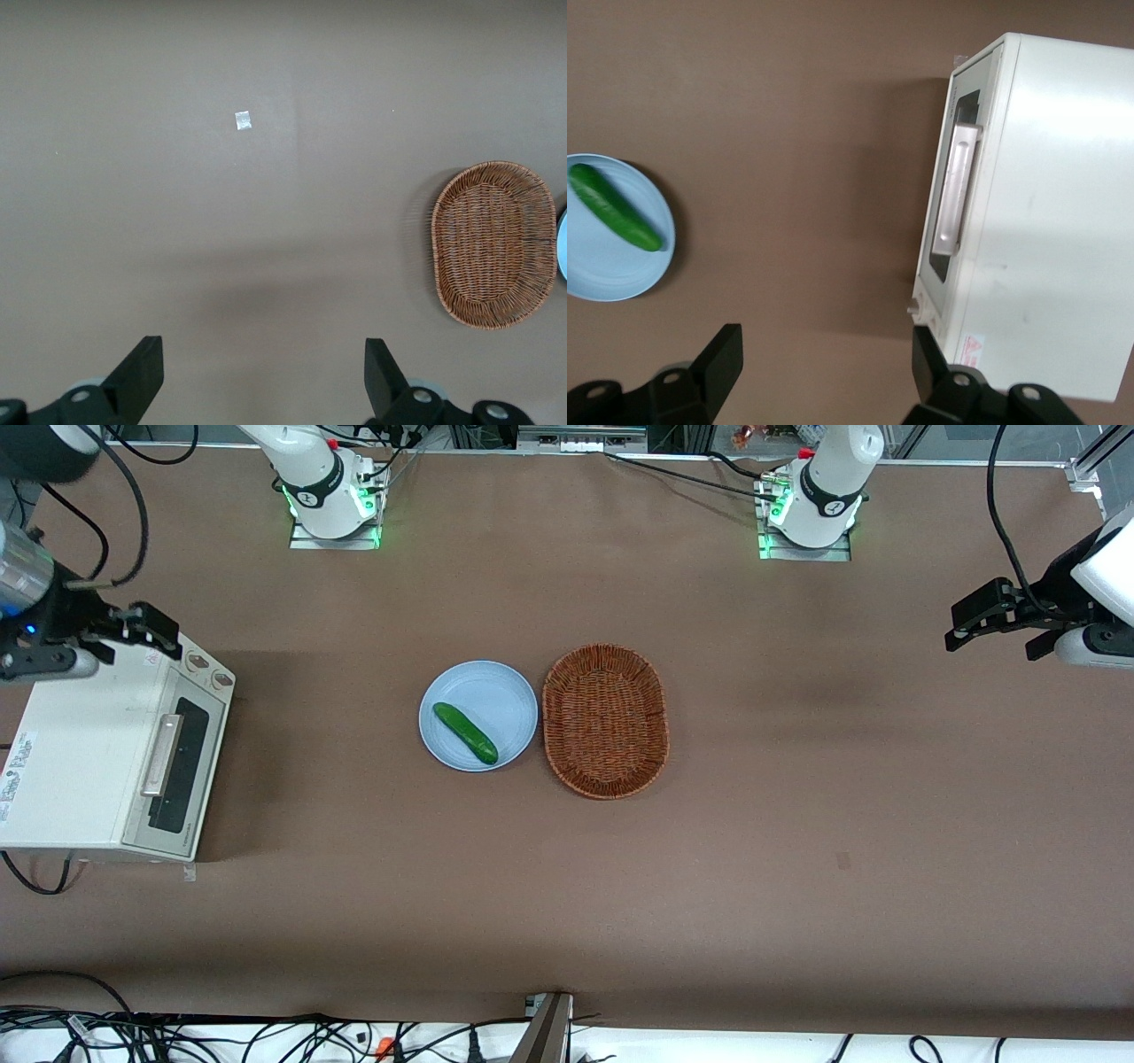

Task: Open oven door with right arm only
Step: 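Lower the right gripper to the toaster oven's door handle and grasp it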

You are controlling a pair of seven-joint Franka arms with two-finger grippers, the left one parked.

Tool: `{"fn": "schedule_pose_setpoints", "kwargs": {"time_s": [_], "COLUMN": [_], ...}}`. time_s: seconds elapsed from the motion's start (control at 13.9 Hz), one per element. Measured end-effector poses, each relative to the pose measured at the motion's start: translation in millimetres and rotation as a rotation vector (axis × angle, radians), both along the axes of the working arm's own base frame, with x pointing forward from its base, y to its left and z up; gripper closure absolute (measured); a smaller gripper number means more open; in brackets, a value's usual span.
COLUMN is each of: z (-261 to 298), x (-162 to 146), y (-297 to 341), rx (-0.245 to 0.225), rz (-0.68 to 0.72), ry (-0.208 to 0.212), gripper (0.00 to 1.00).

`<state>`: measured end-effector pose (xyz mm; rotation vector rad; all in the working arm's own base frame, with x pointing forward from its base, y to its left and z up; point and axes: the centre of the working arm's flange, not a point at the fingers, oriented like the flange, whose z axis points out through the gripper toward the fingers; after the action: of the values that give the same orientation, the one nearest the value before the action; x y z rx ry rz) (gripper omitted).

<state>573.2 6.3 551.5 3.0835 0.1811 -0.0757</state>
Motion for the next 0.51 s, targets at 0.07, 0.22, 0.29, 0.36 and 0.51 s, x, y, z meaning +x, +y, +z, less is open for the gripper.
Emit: {"fn": "schedule_pose_setpoints", "kwargs": {"time_s": [0.07,0.22,0.29,0.36,0.51], "z": [-17.9,-49.7,-63.5,-76.1,-101.9], "x": [7.3,19.9,26.0,31.8,42.6], "y": [-5.3,-23.3,-35.5,-47.6,-65.8], "rx": [-0.014,-0.023,-0.023,-0.025,-0.034], "rz": [0.012,0.022,0.024,0.028,0.029], "ry": [0.001,0.009,0.010,0.010,0.008], "gripper": [0.22,0.46,0.58,0.70,0.85]}}
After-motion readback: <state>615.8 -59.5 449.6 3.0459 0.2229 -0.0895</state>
